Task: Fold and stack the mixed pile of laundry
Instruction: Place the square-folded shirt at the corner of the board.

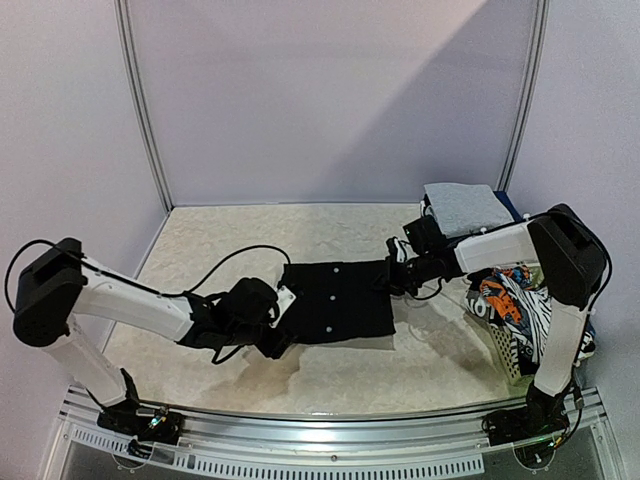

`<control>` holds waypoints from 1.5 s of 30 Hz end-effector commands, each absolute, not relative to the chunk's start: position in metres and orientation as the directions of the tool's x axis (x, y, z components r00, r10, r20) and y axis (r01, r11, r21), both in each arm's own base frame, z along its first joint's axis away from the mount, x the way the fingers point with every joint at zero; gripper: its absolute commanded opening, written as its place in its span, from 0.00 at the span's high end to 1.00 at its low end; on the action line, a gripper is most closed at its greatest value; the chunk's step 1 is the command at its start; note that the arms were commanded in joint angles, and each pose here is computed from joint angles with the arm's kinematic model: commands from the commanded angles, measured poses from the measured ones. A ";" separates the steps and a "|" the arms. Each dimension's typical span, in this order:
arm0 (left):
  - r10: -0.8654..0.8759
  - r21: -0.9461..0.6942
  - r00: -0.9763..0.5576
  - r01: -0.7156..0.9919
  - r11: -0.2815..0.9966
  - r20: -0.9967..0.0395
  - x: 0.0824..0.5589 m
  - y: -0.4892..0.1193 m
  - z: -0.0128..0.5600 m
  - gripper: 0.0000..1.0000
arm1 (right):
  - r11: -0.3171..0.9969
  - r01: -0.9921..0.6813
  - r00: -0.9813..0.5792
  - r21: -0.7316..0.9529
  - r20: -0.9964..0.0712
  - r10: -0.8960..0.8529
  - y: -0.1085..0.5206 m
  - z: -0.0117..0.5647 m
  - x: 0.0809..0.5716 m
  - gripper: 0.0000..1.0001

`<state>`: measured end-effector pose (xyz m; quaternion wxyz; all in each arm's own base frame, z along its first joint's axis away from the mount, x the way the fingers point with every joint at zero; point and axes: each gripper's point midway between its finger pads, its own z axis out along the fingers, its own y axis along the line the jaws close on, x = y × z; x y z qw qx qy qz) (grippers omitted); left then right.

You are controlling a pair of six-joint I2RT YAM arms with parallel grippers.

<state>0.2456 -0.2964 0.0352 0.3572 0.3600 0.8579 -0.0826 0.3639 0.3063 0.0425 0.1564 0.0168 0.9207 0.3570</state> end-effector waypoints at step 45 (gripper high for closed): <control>0.130 -0.073 -0.358 0.500 0.863 -0.925 0.224 -0.215 0.144 0.00 | 0.893 -0.347 -0.565 -0.286 -0.697 -0.442 0.169 0.298 0.500 1.00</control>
